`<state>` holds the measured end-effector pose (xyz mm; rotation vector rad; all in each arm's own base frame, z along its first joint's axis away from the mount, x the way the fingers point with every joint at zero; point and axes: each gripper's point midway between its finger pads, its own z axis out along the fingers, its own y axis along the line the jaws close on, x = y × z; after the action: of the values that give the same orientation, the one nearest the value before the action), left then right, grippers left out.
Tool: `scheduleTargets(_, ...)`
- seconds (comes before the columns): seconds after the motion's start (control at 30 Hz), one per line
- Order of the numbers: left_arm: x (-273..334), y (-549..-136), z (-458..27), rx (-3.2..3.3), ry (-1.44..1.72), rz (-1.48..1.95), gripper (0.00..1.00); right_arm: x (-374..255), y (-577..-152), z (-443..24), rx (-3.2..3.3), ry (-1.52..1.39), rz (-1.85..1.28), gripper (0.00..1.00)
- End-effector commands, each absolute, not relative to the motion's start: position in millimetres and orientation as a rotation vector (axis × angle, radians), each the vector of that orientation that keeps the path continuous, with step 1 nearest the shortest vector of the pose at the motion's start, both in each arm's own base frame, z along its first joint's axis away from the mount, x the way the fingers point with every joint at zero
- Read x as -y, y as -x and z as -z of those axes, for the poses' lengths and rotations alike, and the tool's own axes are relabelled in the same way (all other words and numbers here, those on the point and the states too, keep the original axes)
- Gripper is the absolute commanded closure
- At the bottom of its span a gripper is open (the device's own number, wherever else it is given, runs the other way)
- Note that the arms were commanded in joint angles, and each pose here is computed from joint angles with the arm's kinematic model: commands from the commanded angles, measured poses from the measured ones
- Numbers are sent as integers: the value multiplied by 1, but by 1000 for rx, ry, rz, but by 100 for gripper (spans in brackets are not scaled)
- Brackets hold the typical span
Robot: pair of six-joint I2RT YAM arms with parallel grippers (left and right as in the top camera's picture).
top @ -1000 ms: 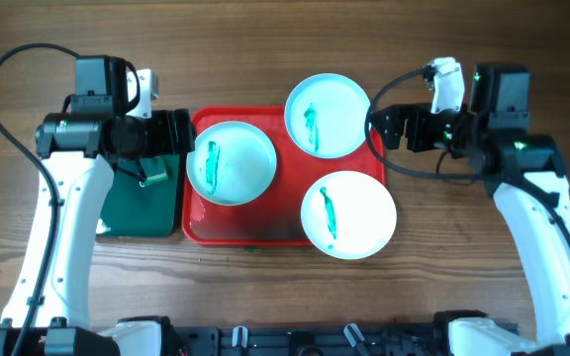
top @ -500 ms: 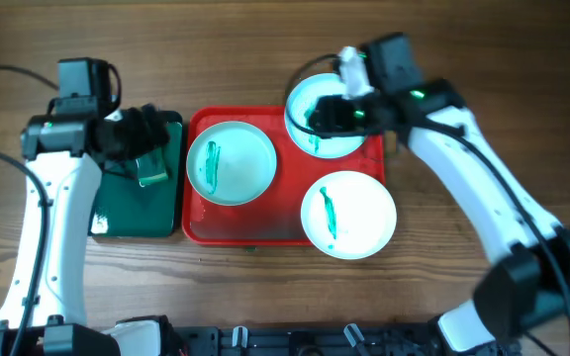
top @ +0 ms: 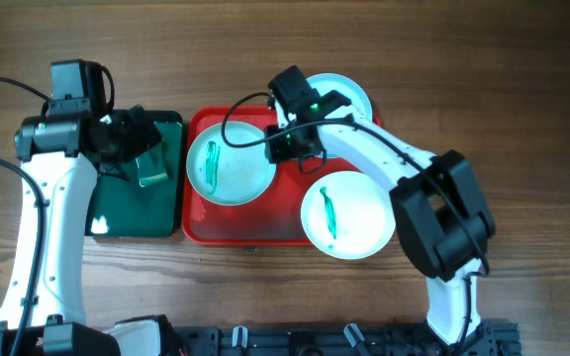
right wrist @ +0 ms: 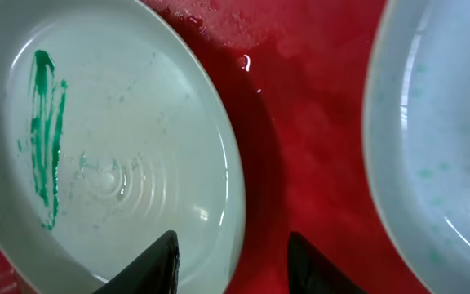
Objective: Clean dirty plates on tray and stack at the side
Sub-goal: 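Move the left gripper to the sponge and the right gripper to the left plate rim, then grasp the green sponge with the left gripper and lift it from the tray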
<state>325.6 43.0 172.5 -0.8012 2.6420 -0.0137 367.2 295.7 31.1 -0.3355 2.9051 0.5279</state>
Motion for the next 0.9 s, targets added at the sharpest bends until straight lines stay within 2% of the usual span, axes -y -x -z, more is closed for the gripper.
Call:
scheduleTargets(0.0,-47,-327,-175,-2626,836,-4,1,-298,-374,-17,-2908,306,-494,57)
scheduleTargets(0.1,-47,-327,-174,-2627,836,-5,2,-299,-376,-12,-2908,297,-495,62)
scheduleTargets(0.23,-47,-324,-167,-2647,842,-10,3,-298,-375,-3,-2926,256,-487,75)
scheduleTargets(0.43,-47,-326,-141,-2717,871,-32,7,-298,-373,3,-2939,237,-478,85)
scheduleTargets(0.53,-48,-331,-125,-2751,901,-43,8,-297,-372,8,-2945,197,-424,96)
scheduleTargets(0.67,-48,-338,-105,-2785,909,-55,11,-296,-369,17,-2960,179,-379,96)
scheduleTargets(0.87,-50,-347,-91,-2818,829,-76,36,-296,-368,17,-2960,185,-378,96)
